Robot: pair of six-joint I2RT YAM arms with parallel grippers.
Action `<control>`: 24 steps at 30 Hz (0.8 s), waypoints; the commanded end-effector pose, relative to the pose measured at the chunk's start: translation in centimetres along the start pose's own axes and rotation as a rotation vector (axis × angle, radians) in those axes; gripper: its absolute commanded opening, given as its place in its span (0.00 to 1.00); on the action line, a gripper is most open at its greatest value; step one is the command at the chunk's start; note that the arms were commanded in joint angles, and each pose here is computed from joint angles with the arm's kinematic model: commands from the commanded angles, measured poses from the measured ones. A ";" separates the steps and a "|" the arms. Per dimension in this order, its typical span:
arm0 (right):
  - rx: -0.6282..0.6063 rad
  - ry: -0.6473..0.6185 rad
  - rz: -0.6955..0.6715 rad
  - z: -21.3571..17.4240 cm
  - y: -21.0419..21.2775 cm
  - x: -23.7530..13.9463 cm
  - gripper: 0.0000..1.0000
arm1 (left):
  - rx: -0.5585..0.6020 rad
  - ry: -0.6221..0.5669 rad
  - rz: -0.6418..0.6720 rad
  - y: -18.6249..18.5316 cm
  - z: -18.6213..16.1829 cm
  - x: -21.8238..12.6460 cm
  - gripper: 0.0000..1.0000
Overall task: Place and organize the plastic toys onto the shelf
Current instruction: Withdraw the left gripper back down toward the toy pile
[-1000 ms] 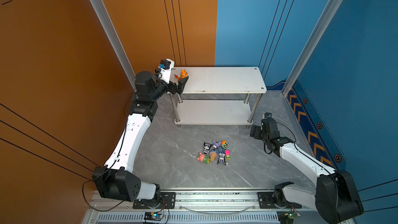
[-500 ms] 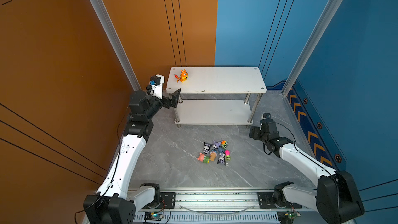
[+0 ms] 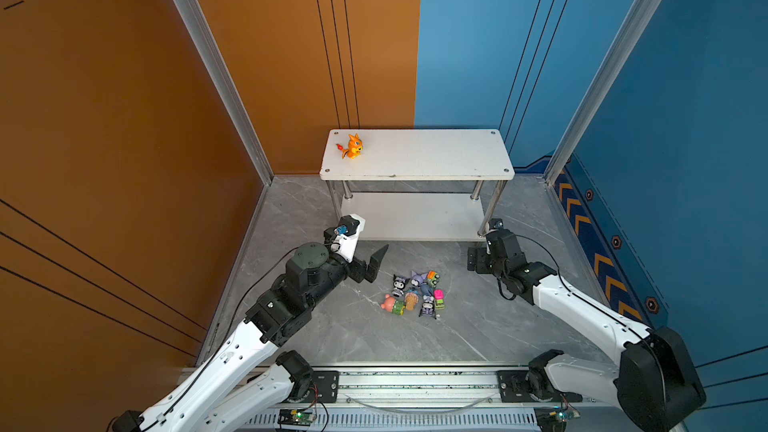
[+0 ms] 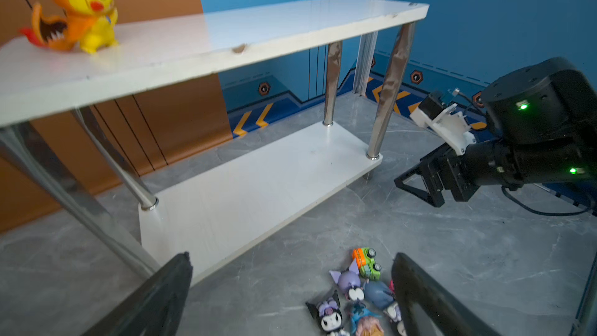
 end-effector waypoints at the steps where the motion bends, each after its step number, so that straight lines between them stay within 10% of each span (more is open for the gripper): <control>1: -0.005 0.038 -0.050 -0.6 -0.5 0.4 0.92 | -0.144 0.327 0.111 0.8 -8.0 1.7 0.98; 12: -0.008 0.067 -0.109 -1.5 -1.4 1.1 0.93 | -0.145 0.783 0.076 -3.7 -15.3 7.2 0.87; 24: 0.014 0.087 -0.138 -2.7 -2.9 1.7 0.93 | -0.068 1.029 0.037 -6.2 -17.9 12.0 0.74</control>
Point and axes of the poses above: each gripper's point midway between its finger pads, its own x axis out along the fingers, its own y axis along the line the jaws close on, z = x × y, the point moved 2 cm from there along -x, back along the fingers, and after that the axes turned 3 degrees about x, right-handed, at the moved point
